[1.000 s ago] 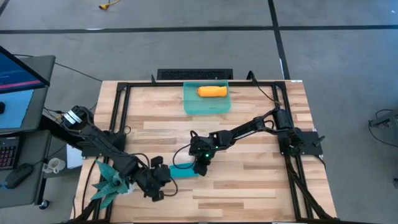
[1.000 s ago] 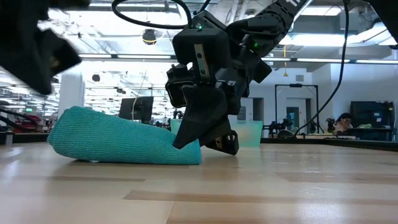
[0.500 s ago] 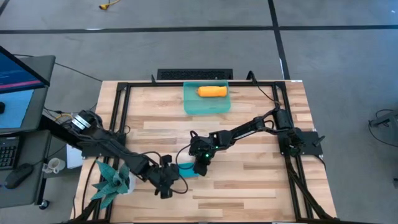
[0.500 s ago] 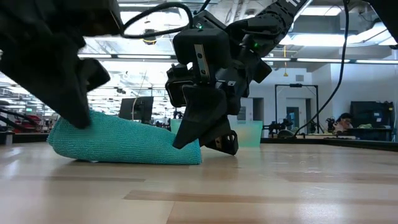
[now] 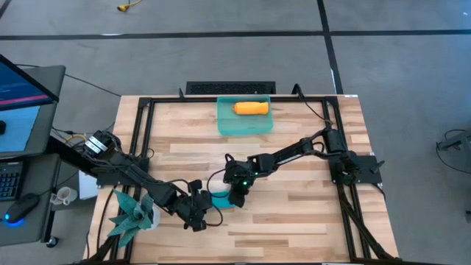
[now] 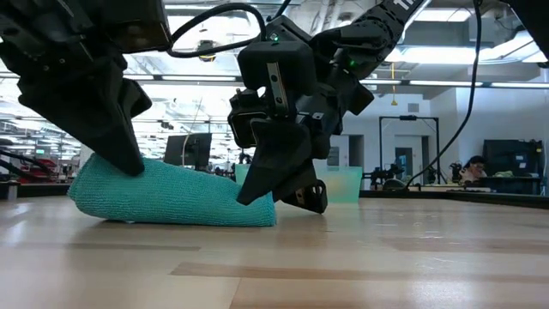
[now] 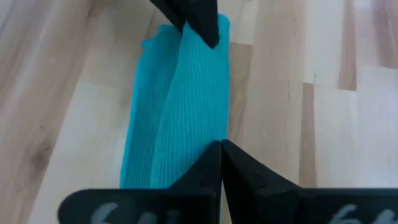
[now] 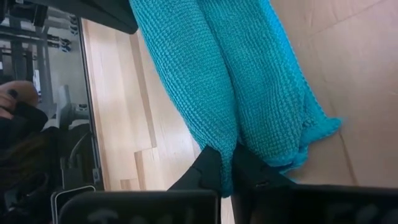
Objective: Roll microfiber towels into tight, uniform cylinder then place into a basket
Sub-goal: Roll the blue microfiber cloth on the table
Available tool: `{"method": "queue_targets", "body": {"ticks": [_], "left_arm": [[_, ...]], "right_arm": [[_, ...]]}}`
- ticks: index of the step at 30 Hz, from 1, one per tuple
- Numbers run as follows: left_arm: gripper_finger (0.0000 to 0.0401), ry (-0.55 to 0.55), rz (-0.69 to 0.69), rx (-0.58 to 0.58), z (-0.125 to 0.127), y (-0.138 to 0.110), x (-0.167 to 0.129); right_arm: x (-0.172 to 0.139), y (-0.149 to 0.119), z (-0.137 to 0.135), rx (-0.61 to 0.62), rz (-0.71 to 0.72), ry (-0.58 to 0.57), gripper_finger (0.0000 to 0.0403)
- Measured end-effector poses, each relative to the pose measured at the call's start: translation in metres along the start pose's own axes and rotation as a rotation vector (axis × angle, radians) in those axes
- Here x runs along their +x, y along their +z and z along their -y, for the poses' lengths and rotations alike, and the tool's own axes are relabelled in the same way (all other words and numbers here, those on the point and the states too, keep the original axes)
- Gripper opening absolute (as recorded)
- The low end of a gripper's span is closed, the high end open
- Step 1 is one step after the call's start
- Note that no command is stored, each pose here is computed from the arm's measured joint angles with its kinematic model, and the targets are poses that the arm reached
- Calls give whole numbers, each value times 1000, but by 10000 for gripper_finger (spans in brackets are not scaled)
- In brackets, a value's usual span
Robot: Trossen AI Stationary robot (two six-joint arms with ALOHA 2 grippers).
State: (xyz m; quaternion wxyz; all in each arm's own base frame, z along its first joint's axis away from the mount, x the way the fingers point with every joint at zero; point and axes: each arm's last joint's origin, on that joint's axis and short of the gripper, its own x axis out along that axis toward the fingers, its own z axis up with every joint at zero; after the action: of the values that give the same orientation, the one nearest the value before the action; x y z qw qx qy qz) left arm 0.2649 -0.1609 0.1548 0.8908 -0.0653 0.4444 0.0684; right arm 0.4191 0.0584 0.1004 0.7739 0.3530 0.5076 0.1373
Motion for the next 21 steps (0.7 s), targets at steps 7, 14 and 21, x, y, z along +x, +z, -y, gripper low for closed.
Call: {"method": "queue_targets", "body": {"ticks": [7,14,21], "left_arm": [[0,121,-36,-90,-9,-7,-1],[0,174,-56,-152,-16,-17,2],[0,131,-14,-195,-20,-27,10]], "right_arm": [[0,0,0,0,0,0,31],[0,0,0,0,0,0,22],[0,0,0,0,0,-1,44]]}}
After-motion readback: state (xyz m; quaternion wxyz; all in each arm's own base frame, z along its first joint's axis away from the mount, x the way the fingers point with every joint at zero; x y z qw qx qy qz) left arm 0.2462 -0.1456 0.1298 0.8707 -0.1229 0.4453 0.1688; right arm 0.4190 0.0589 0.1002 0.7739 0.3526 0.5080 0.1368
